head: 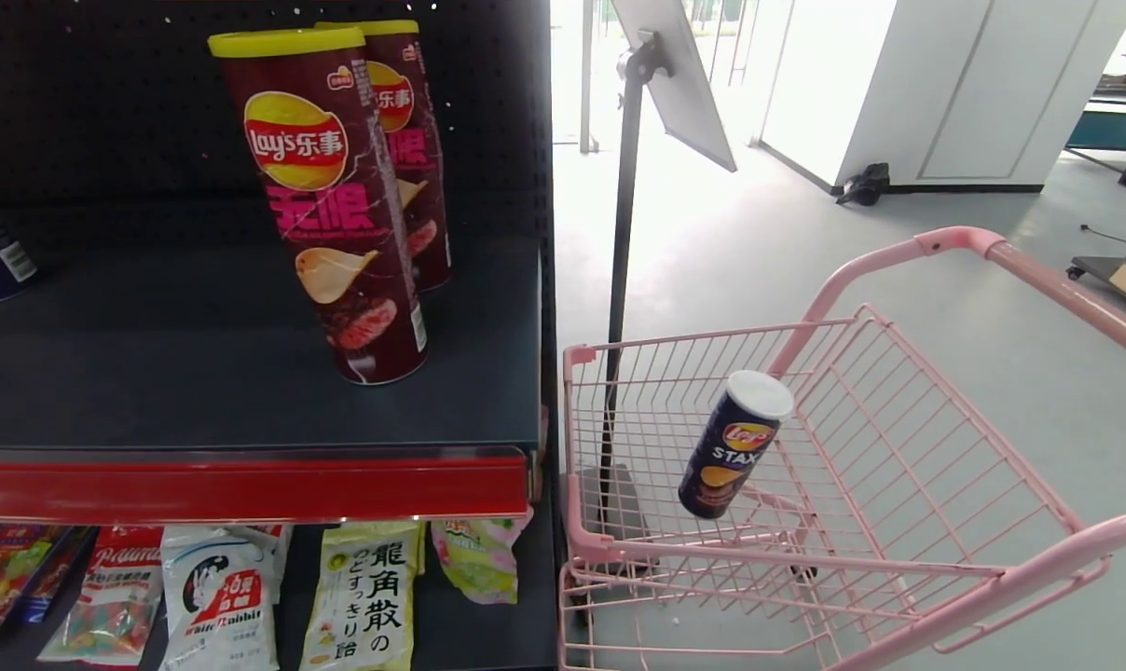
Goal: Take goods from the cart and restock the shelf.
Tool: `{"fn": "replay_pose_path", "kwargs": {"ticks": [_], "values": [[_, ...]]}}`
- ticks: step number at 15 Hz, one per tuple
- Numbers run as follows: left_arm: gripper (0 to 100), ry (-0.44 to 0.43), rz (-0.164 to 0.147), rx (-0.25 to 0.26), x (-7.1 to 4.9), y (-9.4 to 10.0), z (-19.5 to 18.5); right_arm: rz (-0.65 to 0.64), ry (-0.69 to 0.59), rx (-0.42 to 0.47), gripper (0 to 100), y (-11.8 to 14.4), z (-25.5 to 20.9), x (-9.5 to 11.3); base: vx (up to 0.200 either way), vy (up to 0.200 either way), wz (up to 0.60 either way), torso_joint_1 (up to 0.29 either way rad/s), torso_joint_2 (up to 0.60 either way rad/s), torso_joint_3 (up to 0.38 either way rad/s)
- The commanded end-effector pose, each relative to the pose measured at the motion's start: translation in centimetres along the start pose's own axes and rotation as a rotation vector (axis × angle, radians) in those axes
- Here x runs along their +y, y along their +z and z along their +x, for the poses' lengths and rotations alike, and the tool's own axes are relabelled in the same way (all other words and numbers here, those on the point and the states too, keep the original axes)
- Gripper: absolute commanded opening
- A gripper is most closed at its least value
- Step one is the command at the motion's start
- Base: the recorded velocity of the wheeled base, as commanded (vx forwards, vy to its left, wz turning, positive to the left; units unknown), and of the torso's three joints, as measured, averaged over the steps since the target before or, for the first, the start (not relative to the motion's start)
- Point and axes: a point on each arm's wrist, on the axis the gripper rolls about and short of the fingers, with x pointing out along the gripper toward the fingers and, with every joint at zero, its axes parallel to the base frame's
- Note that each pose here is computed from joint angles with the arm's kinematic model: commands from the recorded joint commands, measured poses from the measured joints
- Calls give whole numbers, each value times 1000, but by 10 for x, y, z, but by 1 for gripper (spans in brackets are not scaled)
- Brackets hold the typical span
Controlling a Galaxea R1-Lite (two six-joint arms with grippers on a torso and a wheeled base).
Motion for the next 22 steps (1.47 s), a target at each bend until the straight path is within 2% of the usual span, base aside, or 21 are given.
{"fn": "replay_pose_path", "kwargs": {"ticks": [1, 4, 5, 6, 7, 8, 10, 11, 12, 13, 14, 15, 16, 17, 19, 22], "values": [[100, 0, 0, 0, 0, 0, 0, -2, 2, 2, 100, 0, 0, 0, 0, 0, 0, -22, 66, 41], [100, 0, 0, 0, 0, 0, 0, -3, 3, -15, 100, 4, -1, 0, 0, 0, 0, 0, 0, 0], [100, 0, -2, 0, 0, 0, 0, -5, 53, -86, 100, 61, -5, 1, 0, 0, 0, 0, 0, 0], [100, 0, -2, 0, 0, 0, 0, 1, 110, -43, 100, 108, 13, 2, 0, 0, 0, 0, 0, 0], [100, 0, -2, 0, 0, 0, 0, 7, 140, -69, 100, 175, 47, 3, 0, 0, 0, 0, 0, 0], [100, 0, -2, 0, 0, 0, 0, 28, 166, -62, 100, 201, 73, 4, 0, 0, 0, 0, 0, 0], [100, 0, -2, 0, 0, 0, 0, 23, 271, -56, 100, 218, 107, 7, 0, 0, 0, 0, 0, 0], [100, 0, -2, 0, 0, 0, 0, -17, 374, -20, 100, 209, 147, 8, 0, 0, 0, 0, 0, 0], [100, 0, -2, 0, 0, 0, 0, -50, 402, 7, 100, 195, 174, 5, 0, 0, 0, 0, 0, 0], [100, 0, -2, 0, 0, 0, 0, -72, 410, 22, 100, 182, 207, -9, 0, 0, 0, 0, 0, 0], [100, 0, -2, 0, 0, 0, 0, -78, 428, 25, 100, 176, 219, -15, 0, 0, 0, 0, 0, 0], [100, 0, -2, 0, 0, 0, 0, -106, 553, 63, 100, 152, 244, -25, 0, 0, 0, 0, 0, 0], [100, 0, -2, 0, 0, 0, 0, -136, 614, 87, 100, 138, 252, -28, 0, 0, 0, 0, 0, 0], [100, 0, -2, 0, 0, 0, 0, -192, 690, 109, 100, 116, 265, -43, 0, 0, 0, 0, 0, 0], [100, 0, -2, 0, 0, 0, 0, -216, 864, 119, 100, 78, 288, -53, 0, 0, 0, 0, 0, 0], [100, 0, -2, 0, 0, 0, 0, -175, 926, 155, 100, 49, 311, -58, 0, 0, 0, 0, 0, 0]]}}
